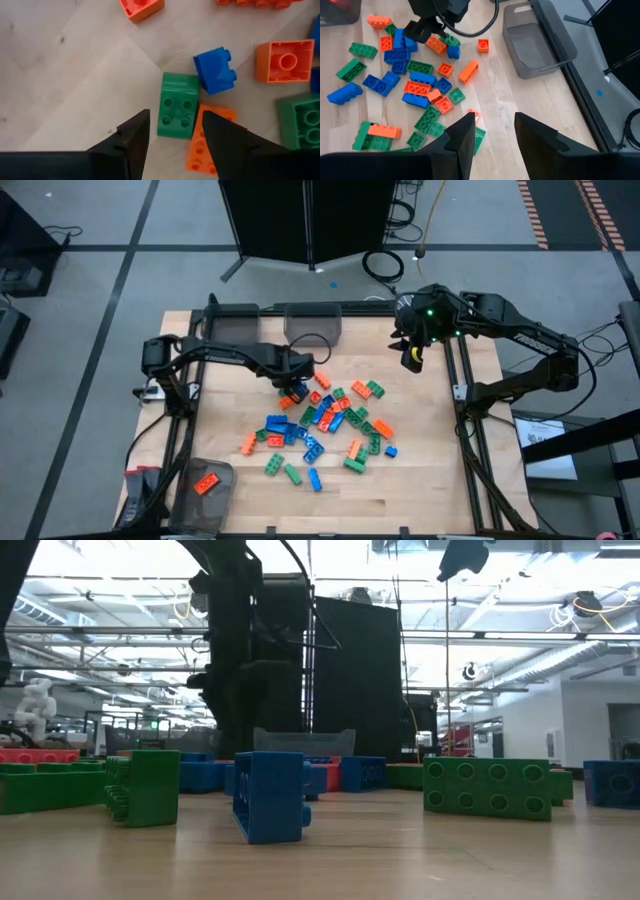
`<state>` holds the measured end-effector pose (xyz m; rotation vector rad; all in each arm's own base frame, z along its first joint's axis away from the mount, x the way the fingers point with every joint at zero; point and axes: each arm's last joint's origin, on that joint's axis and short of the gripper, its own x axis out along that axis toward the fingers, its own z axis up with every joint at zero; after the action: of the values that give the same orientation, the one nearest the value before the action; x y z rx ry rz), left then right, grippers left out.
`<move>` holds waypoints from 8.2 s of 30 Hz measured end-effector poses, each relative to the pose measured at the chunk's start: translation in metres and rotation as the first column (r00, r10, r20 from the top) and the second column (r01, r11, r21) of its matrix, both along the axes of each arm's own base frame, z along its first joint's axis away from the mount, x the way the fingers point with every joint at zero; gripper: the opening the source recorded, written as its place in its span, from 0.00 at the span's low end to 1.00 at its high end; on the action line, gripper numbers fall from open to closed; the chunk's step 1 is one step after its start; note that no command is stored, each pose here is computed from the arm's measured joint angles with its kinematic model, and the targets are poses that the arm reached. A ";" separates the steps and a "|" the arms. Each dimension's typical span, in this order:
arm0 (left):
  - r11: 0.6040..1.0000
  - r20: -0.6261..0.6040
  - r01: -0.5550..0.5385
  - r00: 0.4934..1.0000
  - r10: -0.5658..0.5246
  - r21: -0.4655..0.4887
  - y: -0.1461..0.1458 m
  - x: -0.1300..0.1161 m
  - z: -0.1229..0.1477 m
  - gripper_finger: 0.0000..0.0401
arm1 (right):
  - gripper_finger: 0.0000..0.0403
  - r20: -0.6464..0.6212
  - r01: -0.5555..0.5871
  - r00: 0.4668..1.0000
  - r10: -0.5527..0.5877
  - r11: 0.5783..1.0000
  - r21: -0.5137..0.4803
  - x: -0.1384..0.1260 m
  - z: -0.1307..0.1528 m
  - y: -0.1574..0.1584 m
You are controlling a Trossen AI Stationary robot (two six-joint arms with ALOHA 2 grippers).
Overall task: Sort blocks
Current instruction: Put the green gamepiece into the top left black bin, then put the blue gamepiece into the top right black bin
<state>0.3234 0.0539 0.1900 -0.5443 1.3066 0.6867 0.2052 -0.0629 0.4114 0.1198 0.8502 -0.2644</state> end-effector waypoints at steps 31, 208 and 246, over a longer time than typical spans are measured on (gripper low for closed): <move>0.998 0.024 0.028 0.999 -0.027 -0.054 -0.010 -0.009 -0.030 0.46 | 0.33 -0.007 -0.018 1.000 0.018 1.000 -0.010 0.000 0.000 0.000; 0.789 0.141 0.591 0.807 -0.574 -0.169 -0.052 -0.056 -0.038 0.50 | 0.33 -0.056 0.032 0.998 -0.030 0.999 0.035 -0.004 -0.004 0.001; 0.872 0.119 0.482 0.874 -0.471 -0.087 -0.028 -0.049 -0.029 0.37 | 0.33 -0.057 0.035 0.998 -0.033 0.999 0.032 -0.004 -0.004 0.001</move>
<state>0.2747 0.0264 0.1607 -0.3181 1.3283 0.1717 0.2008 -0.0619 0.4075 0.1578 0.9089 -0.2867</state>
